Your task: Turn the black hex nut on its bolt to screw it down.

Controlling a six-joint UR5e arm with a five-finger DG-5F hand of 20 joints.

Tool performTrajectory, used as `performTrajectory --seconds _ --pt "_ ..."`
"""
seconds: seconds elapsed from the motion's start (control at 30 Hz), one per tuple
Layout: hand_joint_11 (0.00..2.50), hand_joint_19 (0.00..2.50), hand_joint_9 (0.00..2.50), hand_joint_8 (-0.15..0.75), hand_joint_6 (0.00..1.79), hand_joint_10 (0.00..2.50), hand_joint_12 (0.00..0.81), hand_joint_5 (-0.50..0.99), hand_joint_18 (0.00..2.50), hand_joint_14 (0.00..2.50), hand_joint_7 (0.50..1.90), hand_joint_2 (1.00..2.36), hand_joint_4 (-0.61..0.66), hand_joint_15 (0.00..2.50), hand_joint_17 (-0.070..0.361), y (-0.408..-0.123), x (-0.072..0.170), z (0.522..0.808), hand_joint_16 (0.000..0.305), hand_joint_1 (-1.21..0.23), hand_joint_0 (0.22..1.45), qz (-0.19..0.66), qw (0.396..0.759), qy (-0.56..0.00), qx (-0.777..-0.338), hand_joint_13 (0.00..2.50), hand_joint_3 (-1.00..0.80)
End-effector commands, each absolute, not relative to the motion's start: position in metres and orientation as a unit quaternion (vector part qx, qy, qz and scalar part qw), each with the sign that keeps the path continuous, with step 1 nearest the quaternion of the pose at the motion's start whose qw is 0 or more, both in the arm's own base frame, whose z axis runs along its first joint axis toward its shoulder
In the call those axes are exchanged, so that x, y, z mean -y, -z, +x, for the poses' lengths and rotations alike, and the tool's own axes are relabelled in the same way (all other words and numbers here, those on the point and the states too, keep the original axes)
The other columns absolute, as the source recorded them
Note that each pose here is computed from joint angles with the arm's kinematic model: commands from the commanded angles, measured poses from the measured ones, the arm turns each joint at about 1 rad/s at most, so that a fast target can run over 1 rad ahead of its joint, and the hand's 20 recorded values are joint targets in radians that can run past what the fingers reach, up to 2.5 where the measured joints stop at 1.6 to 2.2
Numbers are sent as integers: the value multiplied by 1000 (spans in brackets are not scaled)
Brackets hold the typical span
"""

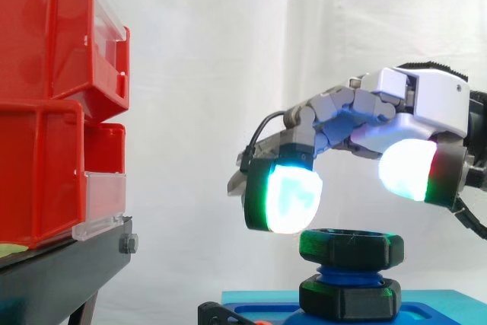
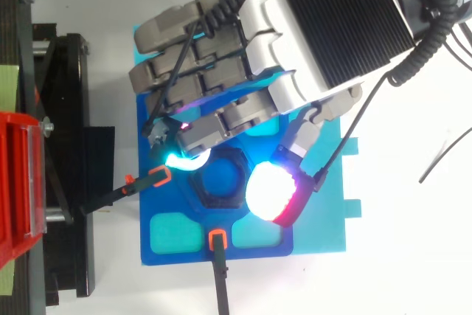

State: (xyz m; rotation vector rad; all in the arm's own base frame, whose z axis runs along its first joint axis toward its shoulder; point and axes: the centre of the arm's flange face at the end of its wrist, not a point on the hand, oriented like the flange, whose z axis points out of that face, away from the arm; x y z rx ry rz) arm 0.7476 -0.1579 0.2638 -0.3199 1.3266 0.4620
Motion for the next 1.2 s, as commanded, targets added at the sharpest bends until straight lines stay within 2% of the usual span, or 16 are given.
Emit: performTrajectory --seconds 0.0,0.4,0.47,0.7,0.83,1.03,1.17 --pt "303 283 718 214 744 10 240 -129 415 11 925 1000 93 290 67 -267 155 750 30 -348 460 -146 757 -219 -598 639 -500" --pt "307 288 729 217 692 11 245 -117 414 12 986 1000 105 300 68 -269 124 760 30 -344 460 -137 762 -220 -593 643 -500" --pt "307 284 729 215 688 11 246 -115 415 12 988 1000 106 296 68 -267 113 764 30 -344 459 -132 763 -218 -595 644 -500" --pt "311 296 731 216 670 11 248 -111 416 12 1015 1000 109 301 68 -250 97 769 30 -344 460 -132 757 -223 -599 646 -500" --pt "312 292 731 215 681 11 249 -112 415 12 1033 1000 92 301 68 -249 96 770 30 -343 460 -127 757 -222 -601 645 -500" --pt "316 296 734 219 741 11 249 -122 414 12 945 1000 95 304 68 -249 95 770 30 -345 460 -127 755 -223 -603 647 -500" --pt "317 289 737 216 751 11 249 -123 415 12 935 1000 96 309 68 -250 99 769 30 -346 461 -127 756 -222 -602 652 -500"
